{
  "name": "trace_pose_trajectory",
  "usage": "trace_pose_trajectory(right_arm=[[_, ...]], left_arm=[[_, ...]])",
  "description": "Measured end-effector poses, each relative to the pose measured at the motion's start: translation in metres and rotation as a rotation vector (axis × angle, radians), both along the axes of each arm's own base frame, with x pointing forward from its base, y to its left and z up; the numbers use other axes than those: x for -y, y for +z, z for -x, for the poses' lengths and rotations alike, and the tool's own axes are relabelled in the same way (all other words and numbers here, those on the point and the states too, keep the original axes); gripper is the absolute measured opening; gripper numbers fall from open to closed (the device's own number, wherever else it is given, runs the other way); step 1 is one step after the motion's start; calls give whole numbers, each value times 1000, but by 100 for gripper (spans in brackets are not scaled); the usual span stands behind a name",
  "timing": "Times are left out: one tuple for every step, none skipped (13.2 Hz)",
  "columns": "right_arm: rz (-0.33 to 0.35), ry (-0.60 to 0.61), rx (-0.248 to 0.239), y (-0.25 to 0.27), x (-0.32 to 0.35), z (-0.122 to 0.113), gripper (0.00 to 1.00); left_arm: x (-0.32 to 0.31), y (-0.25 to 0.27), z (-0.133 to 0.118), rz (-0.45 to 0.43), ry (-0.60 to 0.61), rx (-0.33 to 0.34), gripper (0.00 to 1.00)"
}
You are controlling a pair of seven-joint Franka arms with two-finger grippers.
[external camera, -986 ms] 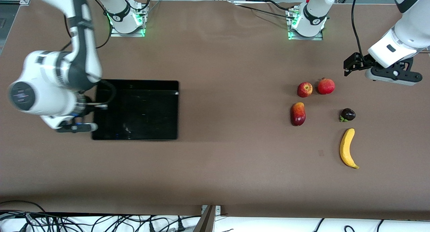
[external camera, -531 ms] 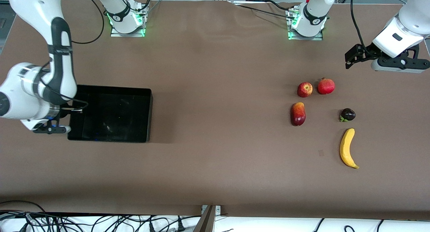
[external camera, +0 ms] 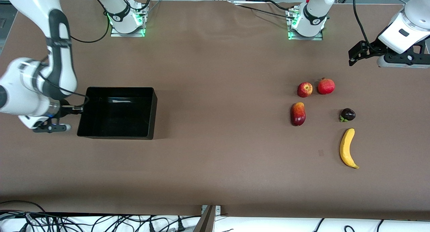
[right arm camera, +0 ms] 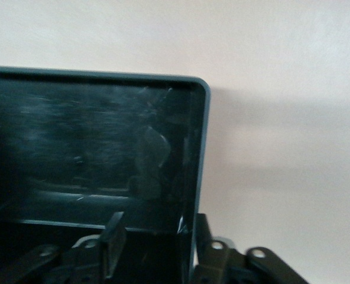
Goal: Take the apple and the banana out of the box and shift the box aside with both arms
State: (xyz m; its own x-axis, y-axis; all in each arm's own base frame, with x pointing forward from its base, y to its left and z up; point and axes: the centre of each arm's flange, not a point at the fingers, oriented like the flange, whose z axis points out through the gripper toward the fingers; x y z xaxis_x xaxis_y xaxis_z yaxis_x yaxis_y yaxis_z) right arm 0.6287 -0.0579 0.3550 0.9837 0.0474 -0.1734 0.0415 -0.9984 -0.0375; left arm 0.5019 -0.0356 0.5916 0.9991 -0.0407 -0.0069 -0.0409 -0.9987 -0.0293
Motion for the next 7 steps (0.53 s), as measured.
trace_pose_trajectory(right_arm=[[-14,-1,1,32,-1,-4,70],[-16,5,5,65,-2,-7,81],[-4,20,9,97,-4,-10,93],[4,31,8,122,-8,-10,100],[3,35,0,140,-12,-9,100],[-1,36,-3,152,-13,-7,100],[-5,44,-4,158,-12,-6,100]], left_arm=[[0,4,-1,1,0,6,100],[0,8,-2,1,0,12,100],[0,10,-3,2,-1,15,100],[1,10,-3,2,-2,15,100],[3,10,-4,1,-4,13,100],[5,8,-5,1,-8,11,100],[7,7,-5,1,-12,9,100]])
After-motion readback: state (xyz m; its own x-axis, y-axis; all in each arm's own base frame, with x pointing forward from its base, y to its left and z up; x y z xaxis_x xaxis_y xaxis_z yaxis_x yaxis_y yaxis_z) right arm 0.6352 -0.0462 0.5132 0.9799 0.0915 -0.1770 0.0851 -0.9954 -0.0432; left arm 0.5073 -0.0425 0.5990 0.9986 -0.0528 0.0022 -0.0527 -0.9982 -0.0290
